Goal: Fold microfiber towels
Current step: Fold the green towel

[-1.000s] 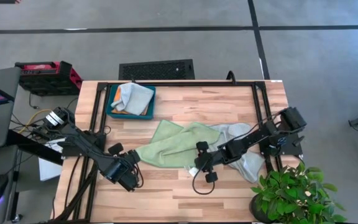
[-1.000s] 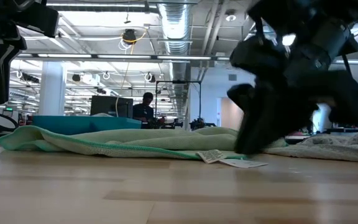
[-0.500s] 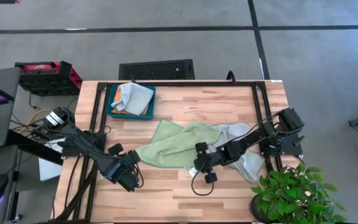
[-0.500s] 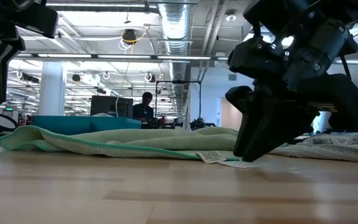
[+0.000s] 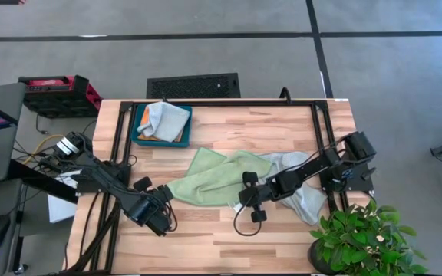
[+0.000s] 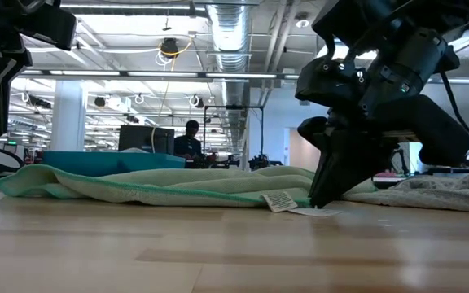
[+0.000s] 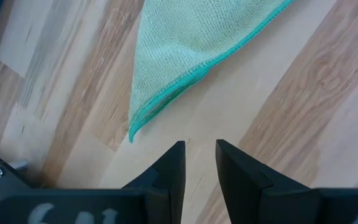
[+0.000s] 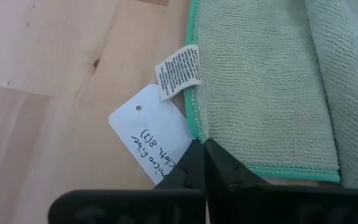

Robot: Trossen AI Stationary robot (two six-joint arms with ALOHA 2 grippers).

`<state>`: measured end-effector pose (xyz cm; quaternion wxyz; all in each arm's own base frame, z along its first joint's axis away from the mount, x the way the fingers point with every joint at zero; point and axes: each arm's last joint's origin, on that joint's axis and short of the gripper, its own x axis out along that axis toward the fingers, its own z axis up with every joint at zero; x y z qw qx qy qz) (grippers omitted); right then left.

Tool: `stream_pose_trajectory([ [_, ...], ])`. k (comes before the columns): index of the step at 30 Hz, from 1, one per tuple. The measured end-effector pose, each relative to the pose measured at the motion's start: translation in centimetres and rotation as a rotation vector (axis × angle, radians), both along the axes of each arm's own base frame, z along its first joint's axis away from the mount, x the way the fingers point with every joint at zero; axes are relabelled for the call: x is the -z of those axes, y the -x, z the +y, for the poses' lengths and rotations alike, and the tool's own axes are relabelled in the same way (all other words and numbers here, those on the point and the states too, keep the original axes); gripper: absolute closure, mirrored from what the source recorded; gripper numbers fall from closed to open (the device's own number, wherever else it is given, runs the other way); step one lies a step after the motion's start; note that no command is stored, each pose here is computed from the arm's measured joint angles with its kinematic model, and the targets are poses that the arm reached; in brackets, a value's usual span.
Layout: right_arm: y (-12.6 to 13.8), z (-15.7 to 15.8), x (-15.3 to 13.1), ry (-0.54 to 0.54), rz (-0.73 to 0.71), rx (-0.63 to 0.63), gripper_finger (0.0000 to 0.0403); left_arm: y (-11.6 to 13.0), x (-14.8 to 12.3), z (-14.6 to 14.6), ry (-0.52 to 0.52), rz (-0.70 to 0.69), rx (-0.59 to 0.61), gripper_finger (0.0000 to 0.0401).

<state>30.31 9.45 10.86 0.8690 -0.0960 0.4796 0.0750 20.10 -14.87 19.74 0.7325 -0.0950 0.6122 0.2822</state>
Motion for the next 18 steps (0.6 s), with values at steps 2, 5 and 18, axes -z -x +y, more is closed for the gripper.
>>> stream_pose_trajectory([
  [2, 0.1, 0.0, -0.3, -0.014, -0.005, -0.007, 0.0392, 0.0, 0.0, 0.0, 0.002, -0.005, 0.003, 0.0319],
  [5, 0.3, 0.1, -0.9, -0.019, -0.01, -0.013, 0.0393, -0.2, 0.0, -0.1, 0.003, -0.007, 0.048, 0.0319],
  [18, 0.5, 0.1, -3.1, -0.044, -0.09, -0.025, 0.0399, 0.0, 3.2, 0.9, -0.125, -0.093, 0.22, 0.0319],
])
